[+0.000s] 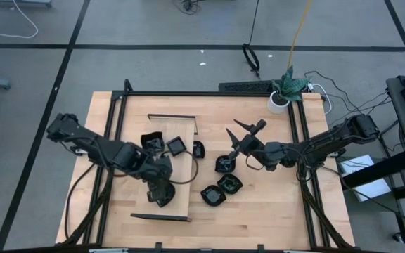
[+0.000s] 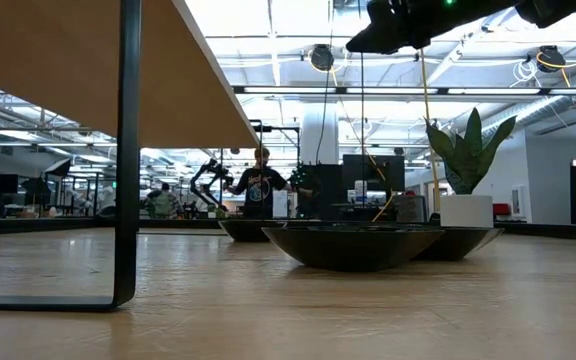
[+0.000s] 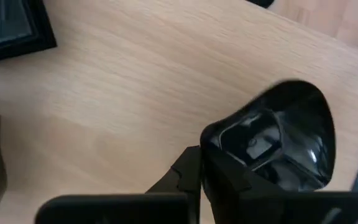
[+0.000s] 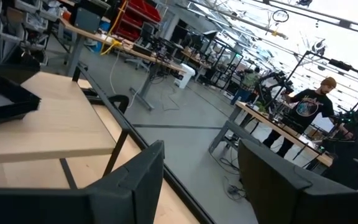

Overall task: Pick & Place Mini shaped plates
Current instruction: Put the leaf shaped plate on the shelf, then stack the leaf shaped plate on top of the leaf shaped plate on the shelf

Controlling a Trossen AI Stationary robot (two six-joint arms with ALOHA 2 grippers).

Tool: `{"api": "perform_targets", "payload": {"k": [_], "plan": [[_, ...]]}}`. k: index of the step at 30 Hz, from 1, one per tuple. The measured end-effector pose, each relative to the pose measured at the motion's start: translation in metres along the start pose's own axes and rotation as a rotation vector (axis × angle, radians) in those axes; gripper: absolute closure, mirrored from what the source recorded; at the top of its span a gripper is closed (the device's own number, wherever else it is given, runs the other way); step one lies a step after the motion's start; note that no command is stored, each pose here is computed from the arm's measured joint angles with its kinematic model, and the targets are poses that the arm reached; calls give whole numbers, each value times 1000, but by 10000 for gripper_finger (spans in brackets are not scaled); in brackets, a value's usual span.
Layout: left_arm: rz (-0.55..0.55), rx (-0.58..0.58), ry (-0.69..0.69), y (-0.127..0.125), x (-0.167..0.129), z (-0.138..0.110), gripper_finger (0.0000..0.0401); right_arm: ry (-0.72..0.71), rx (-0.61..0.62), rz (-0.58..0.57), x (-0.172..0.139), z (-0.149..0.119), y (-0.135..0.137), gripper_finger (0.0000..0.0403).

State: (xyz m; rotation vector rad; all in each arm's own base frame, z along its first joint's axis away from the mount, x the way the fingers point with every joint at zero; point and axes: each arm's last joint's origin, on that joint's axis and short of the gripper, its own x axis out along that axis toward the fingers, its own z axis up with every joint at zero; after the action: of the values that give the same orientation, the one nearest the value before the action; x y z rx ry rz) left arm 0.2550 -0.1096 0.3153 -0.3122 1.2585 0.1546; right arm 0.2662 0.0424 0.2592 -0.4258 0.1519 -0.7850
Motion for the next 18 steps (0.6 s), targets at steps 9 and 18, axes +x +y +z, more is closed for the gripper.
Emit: {"api": "perform_targets", "payload": {"k": [9,18], "plan": [[82,79,-102,1,-8,5,298,31,6,16,0,-5,3,210],[152,97,-352,9,-52,3,198,42,196,348,6,-16,11,204]]}}
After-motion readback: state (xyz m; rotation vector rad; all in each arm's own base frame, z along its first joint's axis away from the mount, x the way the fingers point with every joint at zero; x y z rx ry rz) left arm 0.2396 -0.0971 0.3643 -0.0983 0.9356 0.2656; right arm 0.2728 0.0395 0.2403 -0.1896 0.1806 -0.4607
